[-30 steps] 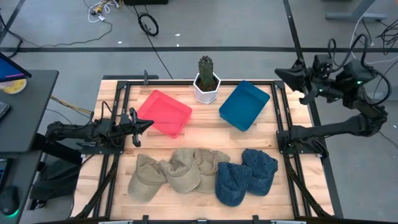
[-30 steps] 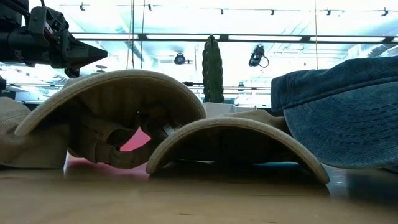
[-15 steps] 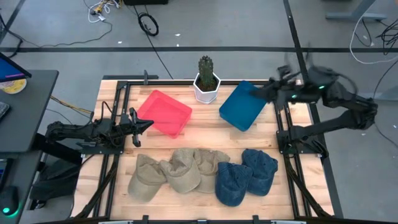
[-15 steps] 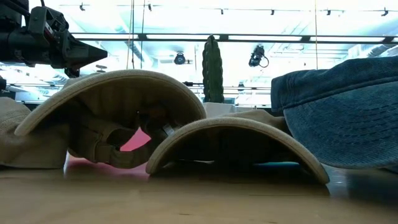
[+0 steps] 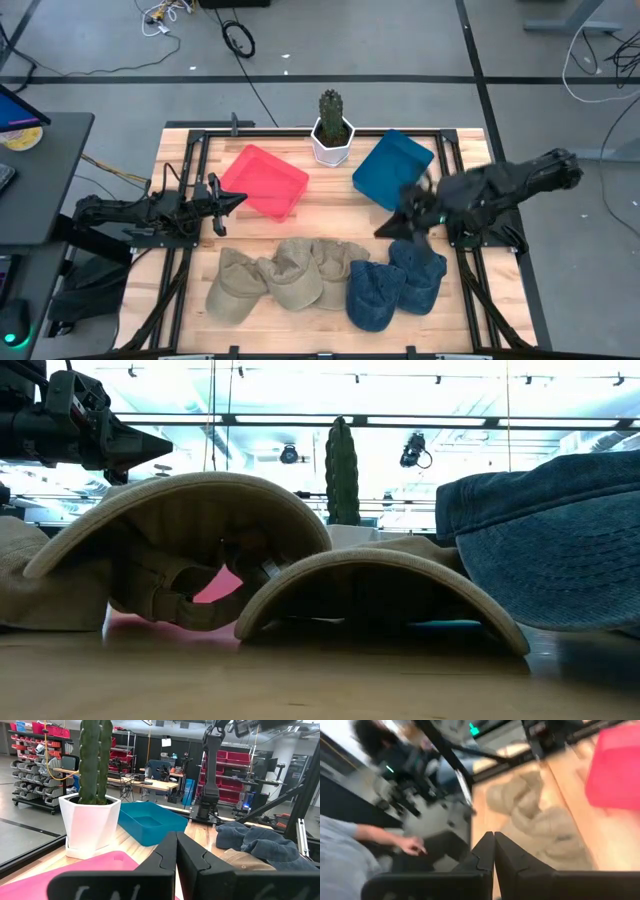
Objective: Pick & Place hat
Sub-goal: Put the right blue cap into the blue bin
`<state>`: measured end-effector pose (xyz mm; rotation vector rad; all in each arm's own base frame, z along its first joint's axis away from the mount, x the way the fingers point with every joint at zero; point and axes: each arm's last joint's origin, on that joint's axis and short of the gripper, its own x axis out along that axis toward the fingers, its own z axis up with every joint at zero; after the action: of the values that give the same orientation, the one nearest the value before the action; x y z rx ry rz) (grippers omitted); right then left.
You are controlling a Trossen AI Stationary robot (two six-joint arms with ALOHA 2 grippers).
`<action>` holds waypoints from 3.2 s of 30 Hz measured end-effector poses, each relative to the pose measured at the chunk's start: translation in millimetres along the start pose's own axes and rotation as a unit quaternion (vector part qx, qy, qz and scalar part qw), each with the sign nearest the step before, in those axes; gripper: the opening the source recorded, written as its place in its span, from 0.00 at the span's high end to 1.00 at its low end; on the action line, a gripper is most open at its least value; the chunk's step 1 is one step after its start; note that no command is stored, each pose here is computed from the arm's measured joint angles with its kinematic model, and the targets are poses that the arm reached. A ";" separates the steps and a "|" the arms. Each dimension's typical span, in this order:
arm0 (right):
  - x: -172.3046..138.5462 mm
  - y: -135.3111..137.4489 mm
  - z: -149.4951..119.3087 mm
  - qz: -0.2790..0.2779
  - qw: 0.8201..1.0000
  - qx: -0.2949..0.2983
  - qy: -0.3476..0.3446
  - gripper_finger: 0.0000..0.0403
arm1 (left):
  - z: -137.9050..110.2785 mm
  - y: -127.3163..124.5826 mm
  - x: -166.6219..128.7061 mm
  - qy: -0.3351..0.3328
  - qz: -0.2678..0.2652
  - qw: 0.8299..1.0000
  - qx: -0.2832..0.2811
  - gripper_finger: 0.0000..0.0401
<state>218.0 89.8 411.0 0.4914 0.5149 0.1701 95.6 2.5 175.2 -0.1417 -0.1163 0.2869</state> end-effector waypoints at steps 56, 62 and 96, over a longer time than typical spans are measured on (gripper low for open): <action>126.8 155.1 -199.8 -0.322 0.866 -0.048 0.379 0.96 | 0.1 0.0 0.0 0.000 0.000 1.000 0.000 0.99; 135.7 151.2 -217.1 -0.352 0.852 -0.033 0.386 0.96 | 0.0 0.0 0.0 0.000 0.000 1.000 0.000 0.99; 155.3 113.7 -256.7 -0.393 0.824 -0.047 0.406 0.96 | 0.0 0.0 0.0 0.000 0.000 1.000 0.000 0.99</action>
<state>216.6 336.1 205.4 0.0476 1.5016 -0.4186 95.6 2.5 175.2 -0.1417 -0.1163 0.2869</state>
